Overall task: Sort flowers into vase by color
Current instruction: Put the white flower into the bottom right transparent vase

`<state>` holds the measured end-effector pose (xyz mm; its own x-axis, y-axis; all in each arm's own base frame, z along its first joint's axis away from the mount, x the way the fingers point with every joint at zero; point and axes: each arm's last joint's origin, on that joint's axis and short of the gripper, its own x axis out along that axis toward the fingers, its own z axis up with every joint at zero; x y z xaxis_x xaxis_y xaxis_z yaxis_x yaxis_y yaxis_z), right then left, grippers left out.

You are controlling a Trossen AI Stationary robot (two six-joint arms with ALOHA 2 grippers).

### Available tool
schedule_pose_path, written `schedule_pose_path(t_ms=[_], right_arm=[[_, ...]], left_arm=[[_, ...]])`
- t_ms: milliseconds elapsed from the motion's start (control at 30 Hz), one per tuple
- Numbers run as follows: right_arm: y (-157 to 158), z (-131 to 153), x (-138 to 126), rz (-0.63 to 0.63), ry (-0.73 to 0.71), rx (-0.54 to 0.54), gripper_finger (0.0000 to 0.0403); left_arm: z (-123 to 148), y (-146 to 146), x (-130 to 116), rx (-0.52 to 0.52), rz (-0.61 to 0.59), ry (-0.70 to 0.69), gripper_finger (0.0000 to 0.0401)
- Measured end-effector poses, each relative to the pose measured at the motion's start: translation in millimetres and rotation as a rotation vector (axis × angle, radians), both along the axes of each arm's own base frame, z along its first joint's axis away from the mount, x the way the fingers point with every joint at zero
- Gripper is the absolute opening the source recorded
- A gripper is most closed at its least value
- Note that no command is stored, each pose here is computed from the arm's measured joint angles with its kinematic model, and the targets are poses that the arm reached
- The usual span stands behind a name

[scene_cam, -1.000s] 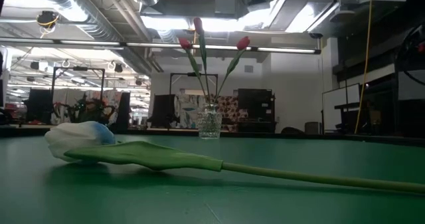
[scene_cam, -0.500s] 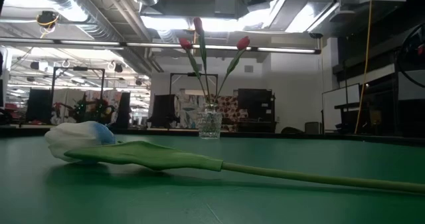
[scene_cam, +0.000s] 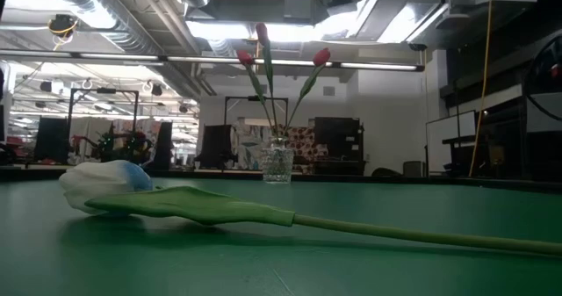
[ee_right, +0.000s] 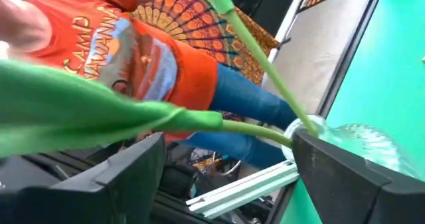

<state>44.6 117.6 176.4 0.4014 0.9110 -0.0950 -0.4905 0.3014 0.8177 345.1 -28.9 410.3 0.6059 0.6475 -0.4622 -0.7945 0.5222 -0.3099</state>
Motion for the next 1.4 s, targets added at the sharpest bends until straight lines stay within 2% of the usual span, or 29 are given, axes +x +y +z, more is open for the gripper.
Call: schedule_pose_path(t_ms=[233, 333, 533, 600, 700, 833, 1000, 1167, 1233, 1333, 1400], right_arm=[[-7.2, 3.9, -2.1, -0.017, 0.001, 0.038, 0.0328], [-10.2, 2.0, -4.5, 0.022, 0.04, 0.033, 0.0328], [-17.0, -11.3, -8.6, 0.058, 0.174, -0.061, 0.0328], [-19.4, -16.1, -9.1, 0.038, 0.211, -0.099, 0.0328], [-21.9, -15.5, -8.0, -0.025, 0.202, -0.1, 0.0328], [-25.0, -14.3, -5.5, -0.144, 0.178, -0.112, 0.0328], [-30.9, -11.8, -0.2, -0.395, 0.132, -0.134, 0.0328], [-38.6, 6.1, 0.7, -0.526, 0.09, -0.118, 0.0328], [-45.2, 7.1, 1.8, -0.668, 0.068, -0.169, 0.0328], [-54.3, 13.2, 3.5, -0.905, 0.013, -0.177, 0.0328], [-58.0, 15.7, 3.9, -1.011, -0.021, -0.179, 0.0328]], left_arm=[[0.0, -0.3, 0.0, 0.0, -0.001, 0.0, 0.0294], [0.0, -0.3, 0.0, 0.0, -0.001, 0.0, 0.0294], [0.0, -0.1, 0.0, 0.0, -0.001, 0.0, 0.0294], [0.0, -0.1, 0.0, 0.0, -0.001, 0.0, 0.0294], [0.0, -0.1, 0.0, 0.004, -0.004, 0.005, 0.0294], [0.0, -0.1, 0.0, 0.007, -0.006, 0.008, 0.0294], [0.0, -0.1, 0.0, 0.017, -0.014, 0.019, 0.0294], [0.0, -0.1, 0.0, 0.021, -0.017, 0.023, 0.0294], [0.0, -0.1, 0.0, 0.021, -0.017, 0.023, 0.0294], [0.0, -0.1, 0.0, 0.021, -0.017, 0.023, 0.0294], [0.0, -0.9, -0.1, 0.021, -0.019, 0.023, 0.0294]])
